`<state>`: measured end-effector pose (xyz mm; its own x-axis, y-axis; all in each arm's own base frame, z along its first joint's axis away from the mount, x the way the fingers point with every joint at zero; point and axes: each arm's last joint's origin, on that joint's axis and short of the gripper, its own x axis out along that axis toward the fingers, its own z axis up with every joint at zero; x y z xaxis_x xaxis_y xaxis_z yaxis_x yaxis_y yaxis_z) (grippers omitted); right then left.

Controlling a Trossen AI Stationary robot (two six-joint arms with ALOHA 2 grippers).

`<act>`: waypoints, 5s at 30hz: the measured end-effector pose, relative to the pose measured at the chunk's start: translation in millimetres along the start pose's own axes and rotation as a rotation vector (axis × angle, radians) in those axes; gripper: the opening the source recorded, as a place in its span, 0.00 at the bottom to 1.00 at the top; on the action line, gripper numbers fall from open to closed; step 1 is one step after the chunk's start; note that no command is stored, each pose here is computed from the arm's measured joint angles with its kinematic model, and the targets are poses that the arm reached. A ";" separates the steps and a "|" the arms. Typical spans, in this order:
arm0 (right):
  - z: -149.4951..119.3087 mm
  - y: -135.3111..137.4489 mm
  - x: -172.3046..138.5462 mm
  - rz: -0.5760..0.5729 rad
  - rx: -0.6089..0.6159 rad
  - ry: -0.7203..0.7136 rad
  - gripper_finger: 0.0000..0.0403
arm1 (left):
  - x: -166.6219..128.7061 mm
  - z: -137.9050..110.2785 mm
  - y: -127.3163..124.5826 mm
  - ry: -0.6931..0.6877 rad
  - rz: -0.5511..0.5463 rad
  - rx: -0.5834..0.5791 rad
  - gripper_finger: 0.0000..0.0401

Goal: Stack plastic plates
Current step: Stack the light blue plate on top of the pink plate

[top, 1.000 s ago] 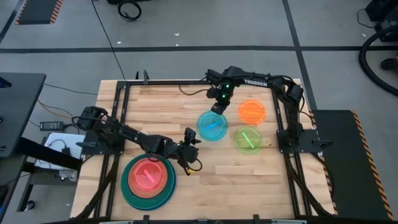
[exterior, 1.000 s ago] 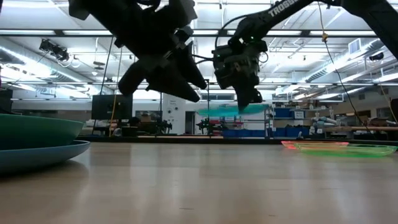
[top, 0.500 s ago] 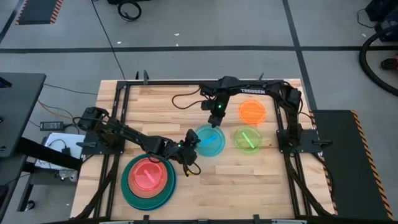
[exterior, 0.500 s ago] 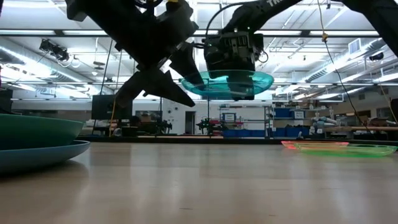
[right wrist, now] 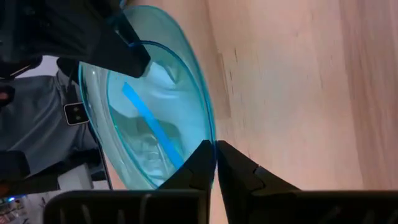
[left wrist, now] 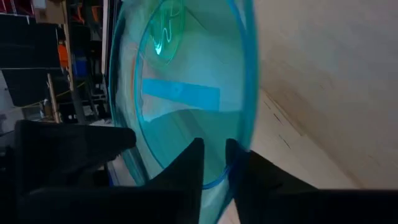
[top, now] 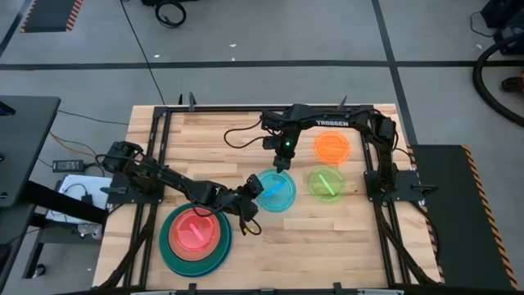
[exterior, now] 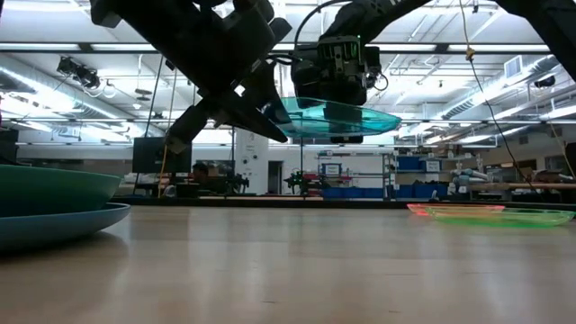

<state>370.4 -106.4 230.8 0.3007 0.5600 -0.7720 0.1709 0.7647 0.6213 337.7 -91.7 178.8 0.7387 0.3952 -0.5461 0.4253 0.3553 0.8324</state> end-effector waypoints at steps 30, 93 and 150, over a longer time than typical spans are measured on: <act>-10.8 3.4 -93.3 -0.156 0.134 0.015 0.51 | -20.5 14.9 -5.6 0.085 0.145 -0.045 0.09; -50.9 121.1 -110.9 -0.495 -0.223 -0.373 0.50 | -159.1 83.1 -88.0 -0.261 0.045 -0.625 0.06; -54.9 120.9 -80.8 -0.832 -0.171 -0.381 0.50 | -210.9 56.5 -95.8 0.581 -0.337 -0.680 0.11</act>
<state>315.3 -41.7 360.9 0.4365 -0.3091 -0.8449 0.3386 0.9265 -0.1640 170.7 -257.0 219.5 0.1801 0.4754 -0.8612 0.0381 0.8714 0.4890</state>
